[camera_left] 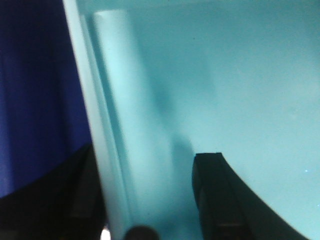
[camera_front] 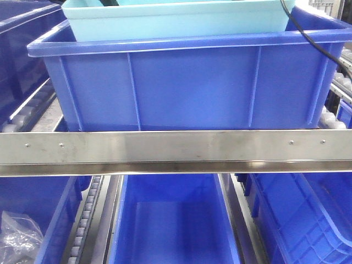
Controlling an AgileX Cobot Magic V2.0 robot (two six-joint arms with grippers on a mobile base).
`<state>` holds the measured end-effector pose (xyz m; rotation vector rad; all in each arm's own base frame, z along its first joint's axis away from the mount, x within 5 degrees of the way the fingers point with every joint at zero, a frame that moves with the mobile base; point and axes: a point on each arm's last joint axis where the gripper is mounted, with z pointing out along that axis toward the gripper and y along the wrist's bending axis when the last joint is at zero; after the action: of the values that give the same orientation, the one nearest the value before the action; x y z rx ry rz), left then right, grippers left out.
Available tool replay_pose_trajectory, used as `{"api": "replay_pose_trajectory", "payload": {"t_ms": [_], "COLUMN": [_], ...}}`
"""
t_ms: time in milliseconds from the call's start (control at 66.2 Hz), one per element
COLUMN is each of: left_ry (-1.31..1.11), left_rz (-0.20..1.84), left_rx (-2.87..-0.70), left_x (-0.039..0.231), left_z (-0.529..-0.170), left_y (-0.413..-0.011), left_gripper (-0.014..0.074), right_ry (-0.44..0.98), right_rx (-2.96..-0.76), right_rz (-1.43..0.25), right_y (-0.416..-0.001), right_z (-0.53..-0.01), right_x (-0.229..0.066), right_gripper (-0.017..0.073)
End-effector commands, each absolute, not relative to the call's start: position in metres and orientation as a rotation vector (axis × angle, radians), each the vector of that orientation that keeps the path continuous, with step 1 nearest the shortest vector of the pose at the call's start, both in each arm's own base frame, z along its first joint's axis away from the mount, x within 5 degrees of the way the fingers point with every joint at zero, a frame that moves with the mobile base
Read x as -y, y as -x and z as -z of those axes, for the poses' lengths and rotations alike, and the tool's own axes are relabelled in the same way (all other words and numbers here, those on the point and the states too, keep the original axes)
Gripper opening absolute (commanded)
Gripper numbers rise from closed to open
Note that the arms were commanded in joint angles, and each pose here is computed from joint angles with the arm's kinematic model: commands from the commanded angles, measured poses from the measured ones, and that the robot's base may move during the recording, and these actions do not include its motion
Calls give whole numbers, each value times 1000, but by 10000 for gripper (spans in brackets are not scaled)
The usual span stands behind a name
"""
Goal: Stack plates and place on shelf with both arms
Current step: 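Open both grippers to release the tub inside the blue crate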
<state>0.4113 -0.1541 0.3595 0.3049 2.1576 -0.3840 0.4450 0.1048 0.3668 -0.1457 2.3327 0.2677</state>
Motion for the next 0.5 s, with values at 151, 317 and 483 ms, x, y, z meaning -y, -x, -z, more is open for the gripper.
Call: {"api": "replay_pose_trajectory", "payload": {"t_ms": [151,317,483], "left_ry": [-263,-260,-271], "left_rz": [456,456,456], "left_rx": [-1973,-1965,-2000], "left_x": [156,156,156], "left_z": [-405,-406,-402], "left_y": [-399,-399,-398], "left_gripper": [382,370,413], "right_ry": [148,151,154], "right_rx": [-2152,-2153,-2161], "right_rz": [-334,-319,-313], "right_y": [-430,-430,-430], "right_z": [-412,-412,-412], "right_x": [-110,-109,-109], "right_gripper": [507,507,546]}}
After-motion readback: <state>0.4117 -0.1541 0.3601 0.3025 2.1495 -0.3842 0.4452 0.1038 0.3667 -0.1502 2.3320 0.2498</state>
